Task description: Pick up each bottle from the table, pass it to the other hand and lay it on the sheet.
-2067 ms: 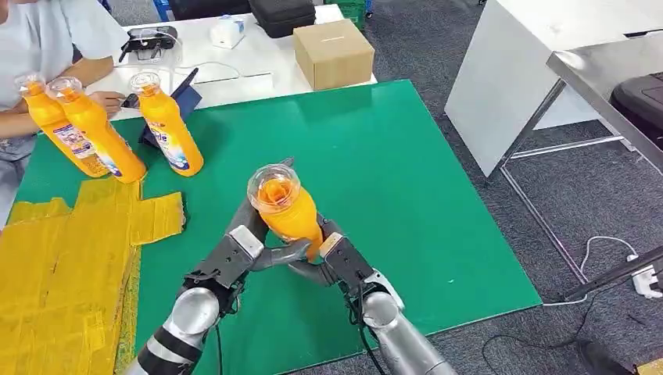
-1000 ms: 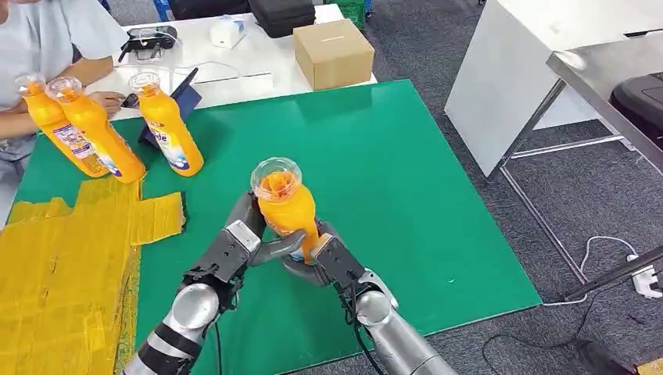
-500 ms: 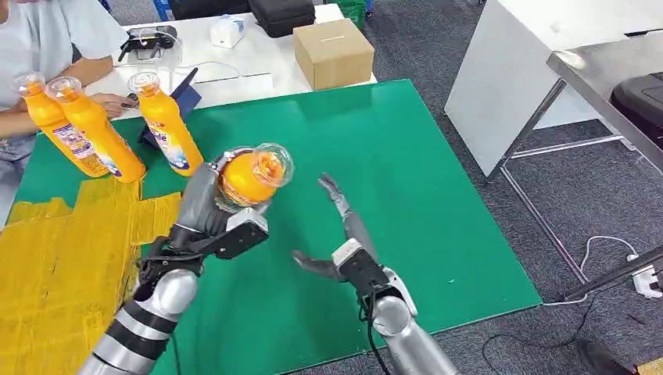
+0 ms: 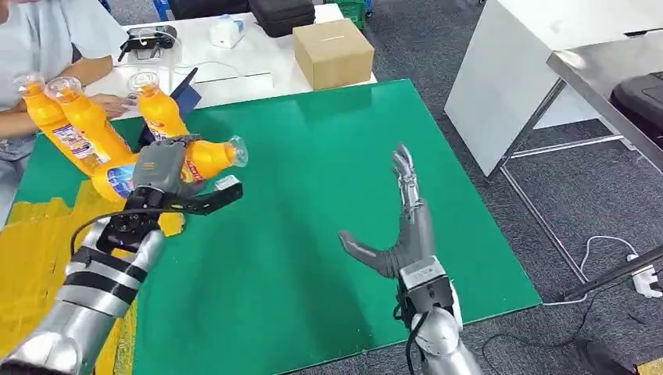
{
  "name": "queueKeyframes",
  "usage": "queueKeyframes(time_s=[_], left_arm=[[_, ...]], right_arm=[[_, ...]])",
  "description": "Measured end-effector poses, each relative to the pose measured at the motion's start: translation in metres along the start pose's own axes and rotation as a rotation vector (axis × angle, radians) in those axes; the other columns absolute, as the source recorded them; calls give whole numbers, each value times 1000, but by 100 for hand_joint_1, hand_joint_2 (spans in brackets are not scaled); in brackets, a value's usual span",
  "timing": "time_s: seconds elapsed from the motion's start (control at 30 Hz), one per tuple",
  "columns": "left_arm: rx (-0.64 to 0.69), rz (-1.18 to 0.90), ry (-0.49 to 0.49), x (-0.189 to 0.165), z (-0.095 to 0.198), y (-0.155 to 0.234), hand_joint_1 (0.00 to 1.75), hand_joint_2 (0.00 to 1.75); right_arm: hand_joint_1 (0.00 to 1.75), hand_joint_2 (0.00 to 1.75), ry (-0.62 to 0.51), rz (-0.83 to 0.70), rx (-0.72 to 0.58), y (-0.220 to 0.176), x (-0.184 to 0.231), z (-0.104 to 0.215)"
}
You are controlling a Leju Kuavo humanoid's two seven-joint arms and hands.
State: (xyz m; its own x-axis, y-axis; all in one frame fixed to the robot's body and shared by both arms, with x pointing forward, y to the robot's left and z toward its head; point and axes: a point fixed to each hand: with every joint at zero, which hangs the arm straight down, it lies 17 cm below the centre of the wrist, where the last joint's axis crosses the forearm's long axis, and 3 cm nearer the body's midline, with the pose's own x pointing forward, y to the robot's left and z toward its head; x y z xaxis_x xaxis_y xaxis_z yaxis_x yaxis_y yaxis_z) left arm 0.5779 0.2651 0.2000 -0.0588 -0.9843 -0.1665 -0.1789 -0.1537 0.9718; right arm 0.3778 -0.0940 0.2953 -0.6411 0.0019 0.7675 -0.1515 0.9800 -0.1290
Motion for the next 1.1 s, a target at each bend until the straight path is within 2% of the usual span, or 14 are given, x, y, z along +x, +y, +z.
queueKeyframes(time_s=[0.2,0.4,0.57,0.9,0.93,0.97,1.0,1.1], left_arm=[[-158,-162,123,-60,-6,-51,175,175],[-290,-215,168,-89,9,-92,175,175],[-379,-219,177,-104,26,-124,175,175],[-428,-228,204,-115,39,-141,175,175],[-426,-228,210,-116,40,-143,162,175],[-422,-220,213,-116,41,-144,30,175],[-420,-209,217,-117,43,-146,0,175],[-407,-190,230,-118,51,-153,0,175]], right_arm=[[0,175,-32,-1,-42,-14,21,-11],[0,175,-18,-24,-50,-18,20,-12],[0,175,-15,-20,-47,-20,19,-13],[0,175,-10,-26,-47,-21,18,-13],[0,175,-6,-27,-47,-20,17,-13],[0,175,-3,-26,-46,-20,16,-13],[0,175,1,-26,-46,-20,14,-13],[0,175,22,-24,-44,-19,9,-12]])
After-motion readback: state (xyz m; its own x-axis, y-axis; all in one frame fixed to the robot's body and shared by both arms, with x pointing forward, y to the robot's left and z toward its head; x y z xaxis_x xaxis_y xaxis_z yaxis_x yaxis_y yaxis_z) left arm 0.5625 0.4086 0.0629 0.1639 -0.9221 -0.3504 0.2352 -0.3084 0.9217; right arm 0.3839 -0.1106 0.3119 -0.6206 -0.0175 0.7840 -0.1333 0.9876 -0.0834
